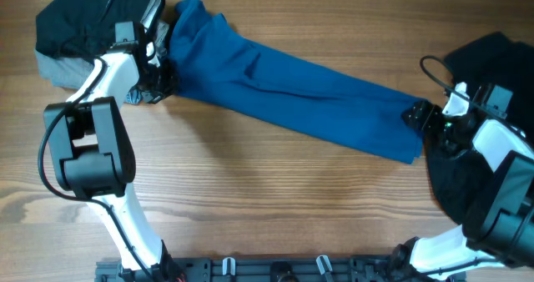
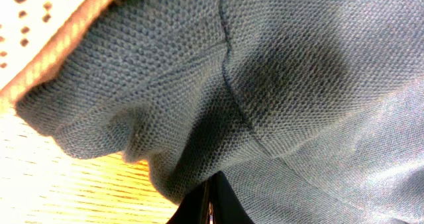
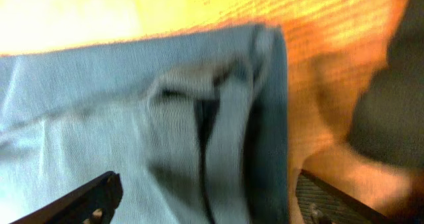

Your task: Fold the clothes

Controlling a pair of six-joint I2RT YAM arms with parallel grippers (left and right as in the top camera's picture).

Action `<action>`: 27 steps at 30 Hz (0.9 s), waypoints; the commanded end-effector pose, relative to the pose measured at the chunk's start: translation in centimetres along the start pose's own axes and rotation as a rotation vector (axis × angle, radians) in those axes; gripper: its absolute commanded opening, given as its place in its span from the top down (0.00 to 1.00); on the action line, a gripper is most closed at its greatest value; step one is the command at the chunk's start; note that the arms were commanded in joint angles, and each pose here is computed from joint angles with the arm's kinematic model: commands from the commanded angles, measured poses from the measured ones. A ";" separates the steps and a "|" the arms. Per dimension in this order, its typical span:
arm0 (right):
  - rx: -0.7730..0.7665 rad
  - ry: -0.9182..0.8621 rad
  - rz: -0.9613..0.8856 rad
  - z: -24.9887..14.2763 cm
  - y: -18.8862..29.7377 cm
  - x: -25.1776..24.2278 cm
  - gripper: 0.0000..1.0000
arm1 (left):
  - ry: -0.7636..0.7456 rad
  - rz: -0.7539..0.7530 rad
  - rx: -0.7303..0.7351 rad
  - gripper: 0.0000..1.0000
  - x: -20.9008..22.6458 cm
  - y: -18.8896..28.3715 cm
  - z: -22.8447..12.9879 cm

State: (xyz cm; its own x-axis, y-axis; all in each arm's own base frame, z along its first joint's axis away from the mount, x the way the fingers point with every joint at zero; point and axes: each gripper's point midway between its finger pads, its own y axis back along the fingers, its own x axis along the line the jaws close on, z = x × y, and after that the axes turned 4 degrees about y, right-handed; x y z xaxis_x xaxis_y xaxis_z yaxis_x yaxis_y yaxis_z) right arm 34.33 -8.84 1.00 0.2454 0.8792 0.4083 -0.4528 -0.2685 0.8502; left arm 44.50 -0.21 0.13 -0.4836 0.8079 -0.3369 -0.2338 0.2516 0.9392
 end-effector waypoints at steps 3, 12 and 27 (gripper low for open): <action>0.238 -0.058 0.109 -7.0 -4.8 0.6 0.35 | 0.051 0.106 0.055 0.96 3.7 -1.9 -1.1; 0.208 -0.068 0.116 -6.2 -3.5 0.9 0.83 | -0.047 0.041 0.014 0.96 1.7 1.3 -0.6; 0.151 -0.308 -0.086 -2.4 4.9 -3.5 0.96 | -0.219 -0.076 -0.200 0.96 -3.0 13.4 -0.2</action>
State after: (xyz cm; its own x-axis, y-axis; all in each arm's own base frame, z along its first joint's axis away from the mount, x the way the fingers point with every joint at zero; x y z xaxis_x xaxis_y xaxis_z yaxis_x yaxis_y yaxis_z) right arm 29.42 -6.75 -0.04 0.4285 0.7046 0.5656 -0.2846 -0.4888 0.8246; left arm 43.03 0.33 12.20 -0.2942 0.8817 -0.3690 -0.4076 0.2335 0.8828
